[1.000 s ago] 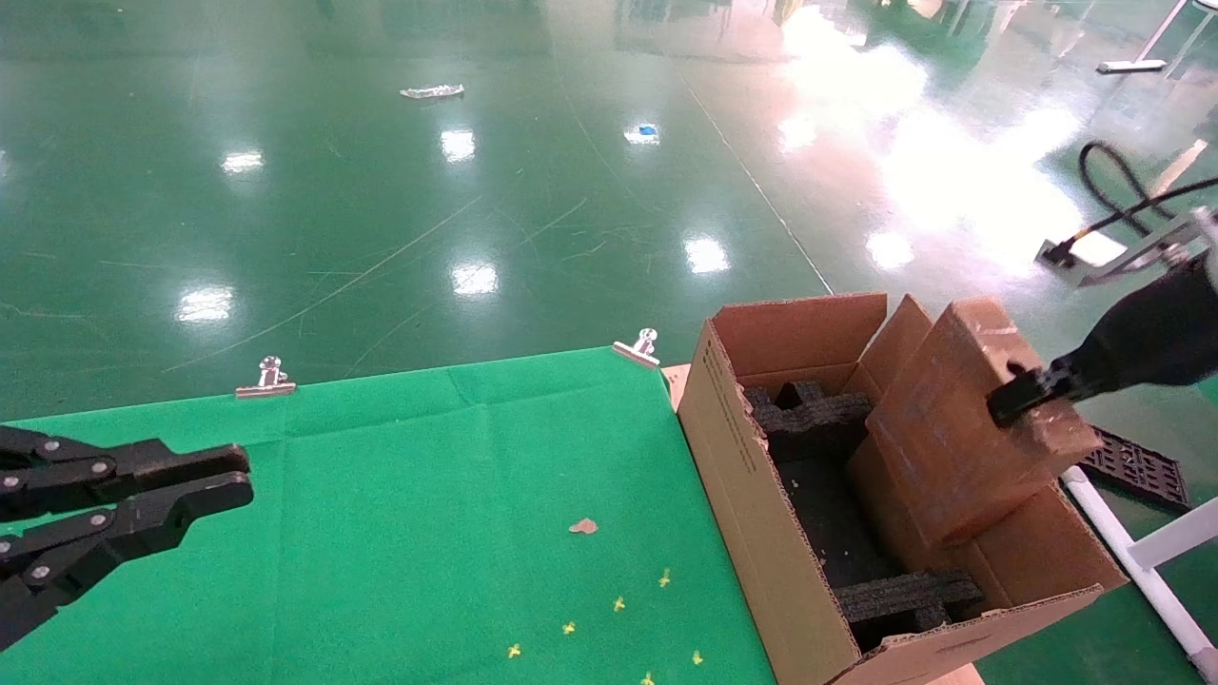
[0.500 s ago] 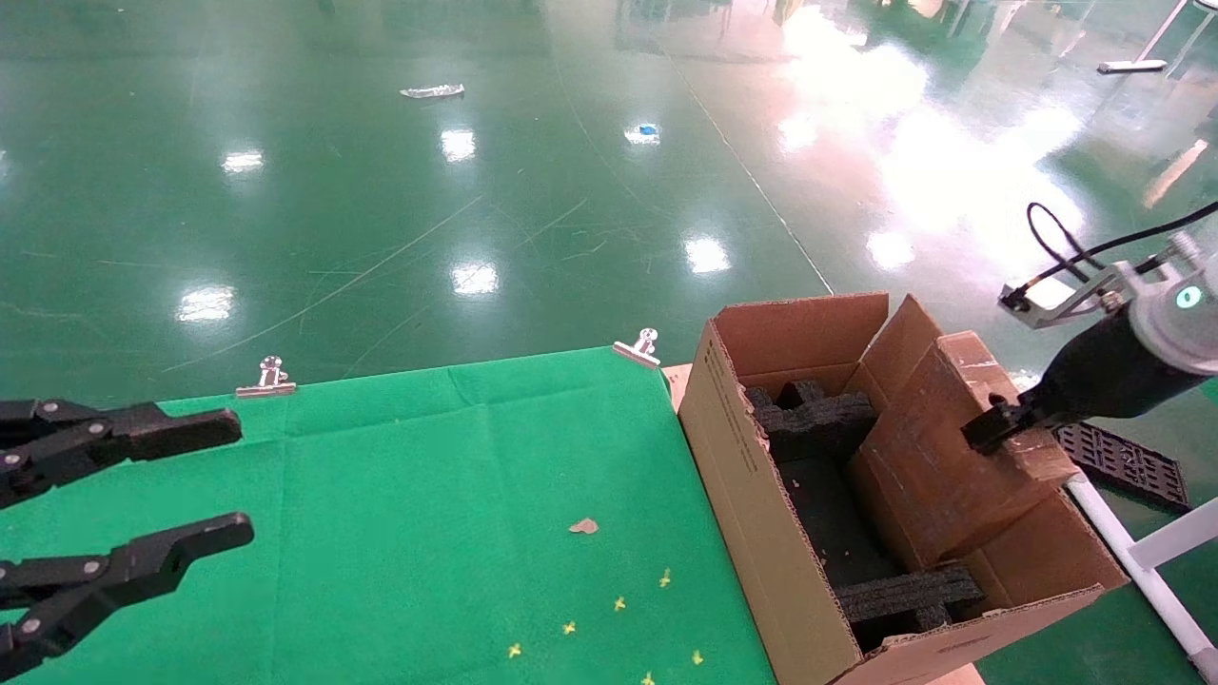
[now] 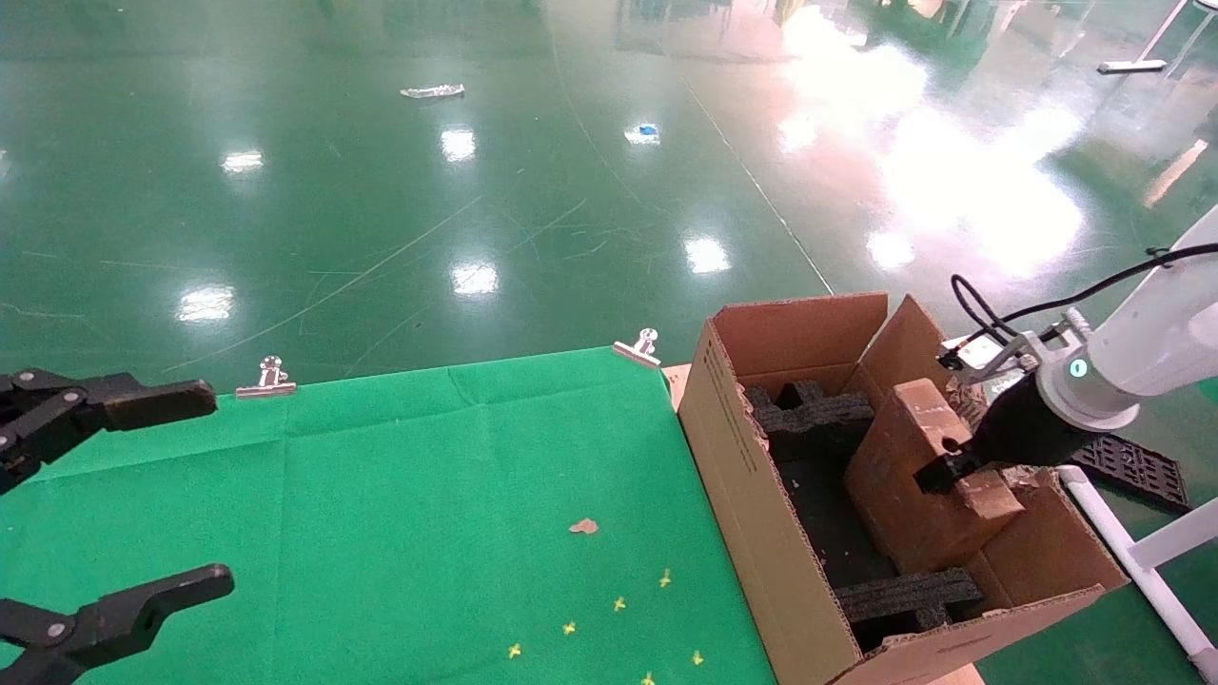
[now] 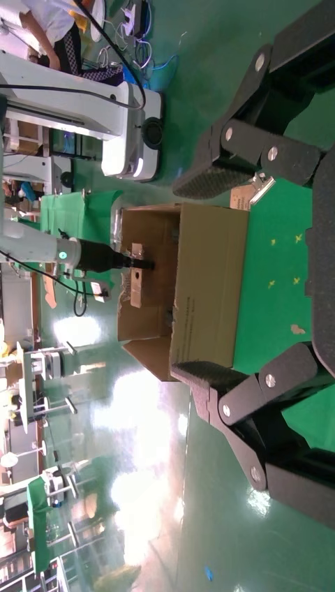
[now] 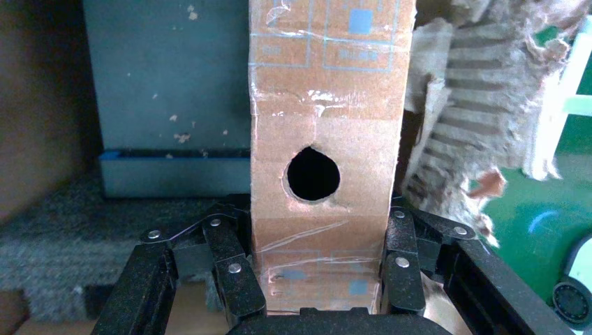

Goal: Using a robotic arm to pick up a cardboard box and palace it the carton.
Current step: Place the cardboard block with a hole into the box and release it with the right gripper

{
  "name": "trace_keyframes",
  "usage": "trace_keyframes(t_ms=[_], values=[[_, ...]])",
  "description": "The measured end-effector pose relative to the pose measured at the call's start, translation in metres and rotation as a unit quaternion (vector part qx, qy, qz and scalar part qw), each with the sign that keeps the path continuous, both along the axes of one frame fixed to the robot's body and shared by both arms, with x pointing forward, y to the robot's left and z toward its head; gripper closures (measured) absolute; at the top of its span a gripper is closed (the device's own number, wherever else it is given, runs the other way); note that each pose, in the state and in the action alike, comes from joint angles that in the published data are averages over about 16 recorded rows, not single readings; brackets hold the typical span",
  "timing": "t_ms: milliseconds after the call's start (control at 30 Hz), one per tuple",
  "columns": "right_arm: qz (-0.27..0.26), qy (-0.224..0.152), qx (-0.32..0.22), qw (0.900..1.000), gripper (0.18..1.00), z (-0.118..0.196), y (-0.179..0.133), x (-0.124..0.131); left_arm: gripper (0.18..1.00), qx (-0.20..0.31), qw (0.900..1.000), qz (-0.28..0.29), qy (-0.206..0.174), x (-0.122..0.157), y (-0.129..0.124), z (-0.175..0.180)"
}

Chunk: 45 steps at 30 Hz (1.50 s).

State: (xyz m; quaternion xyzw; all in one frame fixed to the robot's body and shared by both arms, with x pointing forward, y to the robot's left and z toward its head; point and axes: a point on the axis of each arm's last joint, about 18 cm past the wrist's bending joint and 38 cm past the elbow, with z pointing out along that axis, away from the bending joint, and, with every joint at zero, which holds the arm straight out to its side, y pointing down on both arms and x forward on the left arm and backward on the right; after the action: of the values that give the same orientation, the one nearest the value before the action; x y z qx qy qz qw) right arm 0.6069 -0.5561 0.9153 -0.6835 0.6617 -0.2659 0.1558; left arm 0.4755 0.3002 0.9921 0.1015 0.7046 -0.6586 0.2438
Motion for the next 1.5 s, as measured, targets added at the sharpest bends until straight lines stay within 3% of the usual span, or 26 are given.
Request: trace_keyframes(t_ms=[400,1000,1167,1500], values=[[0.024,-0.007,-0.003,1.0,0.873,-0.037,0.007,0.015,0.236,0.0,1.0,0.0,0.0,0.0,0.0,0.0],[0.034,0.003,-0.015,0.999,0.859,-0.045,0.003,0.012,0.184,0.0,1.0,0.0,0.0,0.0,0.0,0.0],[0.034,0.001,-0.019,0.999,0.809,-0.04,0.001,0.011,0.184,0.0,1.0,0.0,0.0,0.0,0.0,0.0],[0.037,-0.007,-0.025,0.999,0.619,-0.027,-0.002,0.01,0.184,0.0,1.0,0.0,0.0,0.0,0.0,0.0]])
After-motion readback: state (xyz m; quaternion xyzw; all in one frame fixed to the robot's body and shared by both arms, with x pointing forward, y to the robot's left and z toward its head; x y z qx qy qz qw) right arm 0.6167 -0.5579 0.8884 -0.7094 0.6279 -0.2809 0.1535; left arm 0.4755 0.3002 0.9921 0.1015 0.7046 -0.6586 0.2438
